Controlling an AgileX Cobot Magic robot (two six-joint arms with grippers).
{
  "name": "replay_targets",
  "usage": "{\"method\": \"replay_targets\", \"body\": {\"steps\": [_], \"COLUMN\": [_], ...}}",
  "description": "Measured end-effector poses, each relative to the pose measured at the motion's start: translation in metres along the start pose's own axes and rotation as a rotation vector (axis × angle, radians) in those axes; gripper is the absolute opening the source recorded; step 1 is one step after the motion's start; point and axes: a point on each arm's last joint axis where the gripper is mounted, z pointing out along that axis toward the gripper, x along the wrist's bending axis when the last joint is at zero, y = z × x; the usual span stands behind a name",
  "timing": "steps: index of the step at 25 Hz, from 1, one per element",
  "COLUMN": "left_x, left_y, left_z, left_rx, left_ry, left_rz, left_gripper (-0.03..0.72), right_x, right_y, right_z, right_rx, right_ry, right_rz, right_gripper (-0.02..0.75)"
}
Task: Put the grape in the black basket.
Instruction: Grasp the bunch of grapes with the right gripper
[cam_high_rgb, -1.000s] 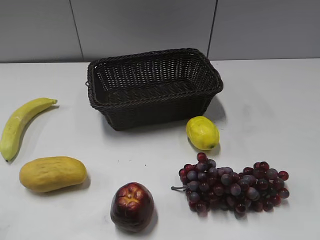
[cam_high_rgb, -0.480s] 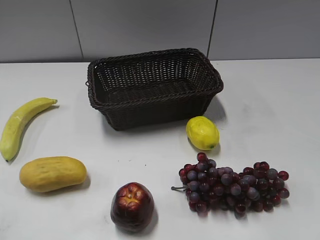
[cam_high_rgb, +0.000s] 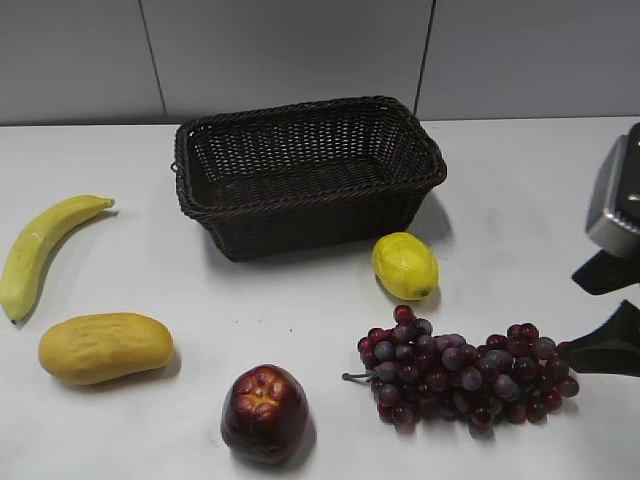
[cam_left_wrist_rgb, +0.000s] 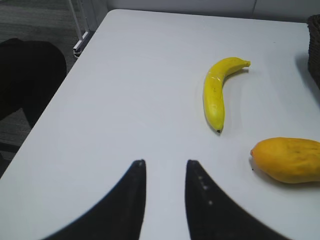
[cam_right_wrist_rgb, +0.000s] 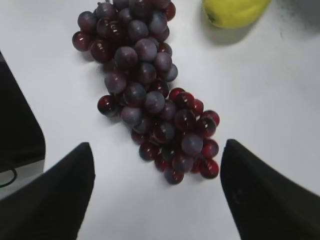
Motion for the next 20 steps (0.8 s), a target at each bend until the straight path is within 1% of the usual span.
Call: {"method": "replay_targets", "body": {"steps": [5,7,9,12,20], "left_x": [0.000,0.000,0.000,0.000,0.000], "left_y": [0.000,0.000,0.000,0.000,0.000], "left_z": [0.000,0.000,0.000,0.000,0.000], "left_rx": [0.000,0.000,0.000,0.000,0.000], "left_ry": [0.000,0.000,0.000,0.000,0.000], "left_rz": [0.000,0.000,0.000,0.000,0.000], "left_gripper": [0.217,0.217,0.217,0.217,0.217], "right_x": [0.006,0.012,0.014,0.016,0.013], "right_y": [0.024,0.031,0.034,0.034,0.027], "right_z": [0.042,0.058,0.075,0.096,0.136], "right_rx": [0.074,0.106,0.148,0.207,0.316], "right_ry": [0.058,0.093,0.124,0.139,0.187], "right_rz": [-0.201,-0.242,-0.262,-0.291,-0.268], "right_gripper": [0.591,0.591,0.591,0.591,0.591]}}
